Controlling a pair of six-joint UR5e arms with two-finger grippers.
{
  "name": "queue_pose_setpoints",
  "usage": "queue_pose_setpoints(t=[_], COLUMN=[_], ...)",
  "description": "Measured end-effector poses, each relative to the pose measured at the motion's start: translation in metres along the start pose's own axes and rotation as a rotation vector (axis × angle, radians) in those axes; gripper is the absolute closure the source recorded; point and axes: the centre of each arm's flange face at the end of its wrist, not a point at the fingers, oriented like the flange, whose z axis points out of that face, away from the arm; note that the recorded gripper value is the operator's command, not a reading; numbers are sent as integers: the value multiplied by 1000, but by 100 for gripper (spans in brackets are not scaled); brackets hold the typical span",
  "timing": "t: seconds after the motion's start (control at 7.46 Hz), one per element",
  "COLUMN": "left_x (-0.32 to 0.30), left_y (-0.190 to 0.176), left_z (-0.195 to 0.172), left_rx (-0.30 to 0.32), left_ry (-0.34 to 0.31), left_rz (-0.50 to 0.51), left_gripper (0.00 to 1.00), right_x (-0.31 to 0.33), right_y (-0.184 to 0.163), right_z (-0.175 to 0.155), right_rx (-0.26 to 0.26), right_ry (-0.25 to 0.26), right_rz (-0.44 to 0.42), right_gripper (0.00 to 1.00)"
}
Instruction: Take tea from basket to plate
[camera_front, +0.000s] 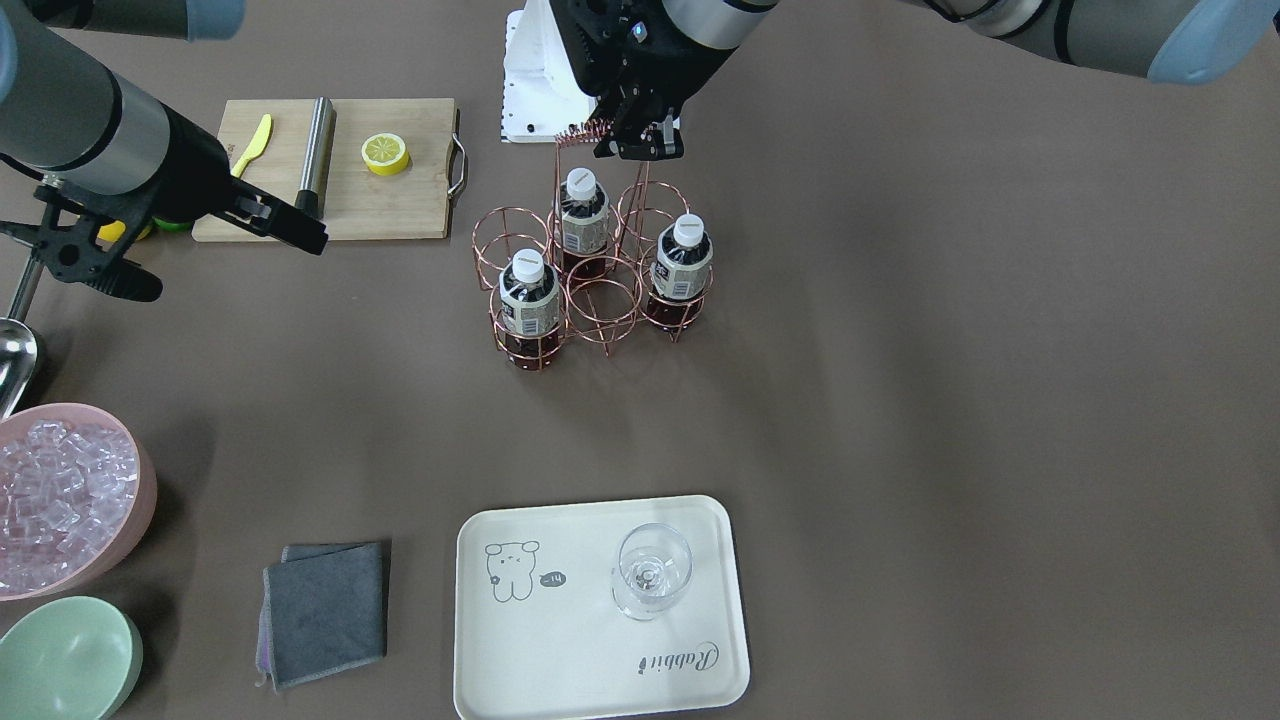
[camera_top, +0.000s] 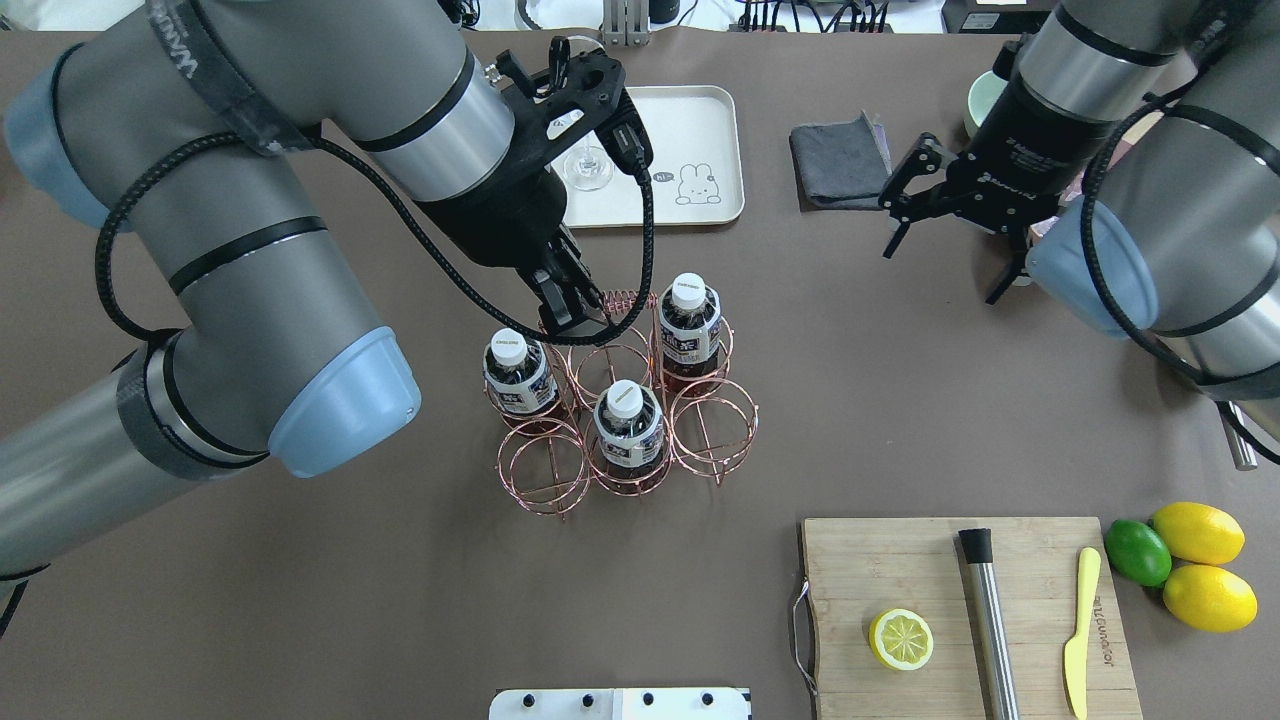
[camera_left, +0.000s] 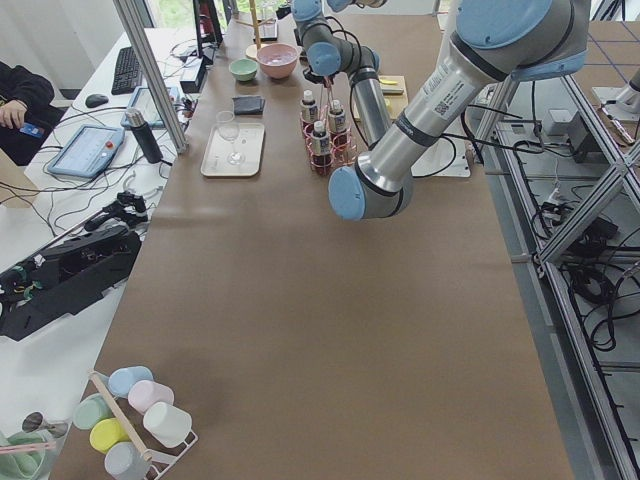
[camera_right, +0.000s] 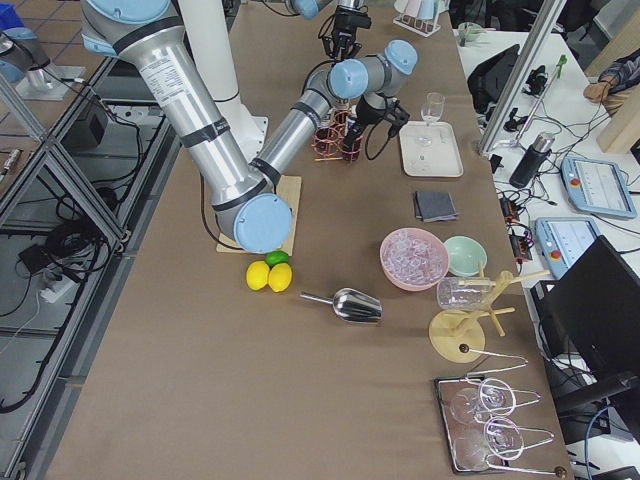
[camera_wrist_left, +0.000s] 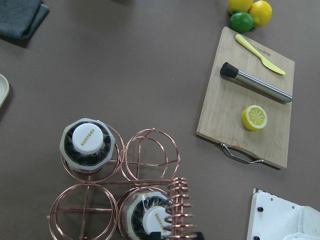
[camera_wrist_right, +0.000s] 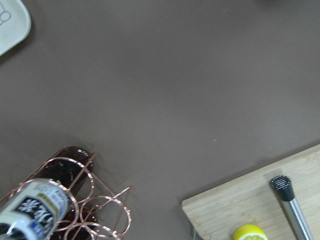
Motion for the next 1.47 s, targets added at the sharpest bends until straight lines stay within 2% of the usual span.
queue_pose_setpoints(t=[0.13, 0.27, 0.67, 1.21, 1.34, 1.47], left_x=[1, 2, 1, 3, 3, 2], left_y=[0, 0, -1, -1, -1, 1], left_z=[4, 7, 9, 5, 4, 5], left_rx=[-3, 1, 15, 24, 25, 24], left_ry=[-3, -9, -14, -15, -15, -16], left_rz=[2, 9, 23, 30, 31, 30], left_gripper=[100, 100, 100, 100, 100, 100], right_x=[-24, -48, -101, -141, -146, -149], right_y=[9, 10, 9, 38, 43, 44], right_z=[5, 16, 57, 80, 85, 85], right_rx=[-40, -57, -79, -112, -116, -115], right_ry=[-18, -41, -111, -114, -108, -108], right_rz=[-4, -28, 5, 9, 12, 19], right_gripper=[0, 0, 3, 17, 40, 73])
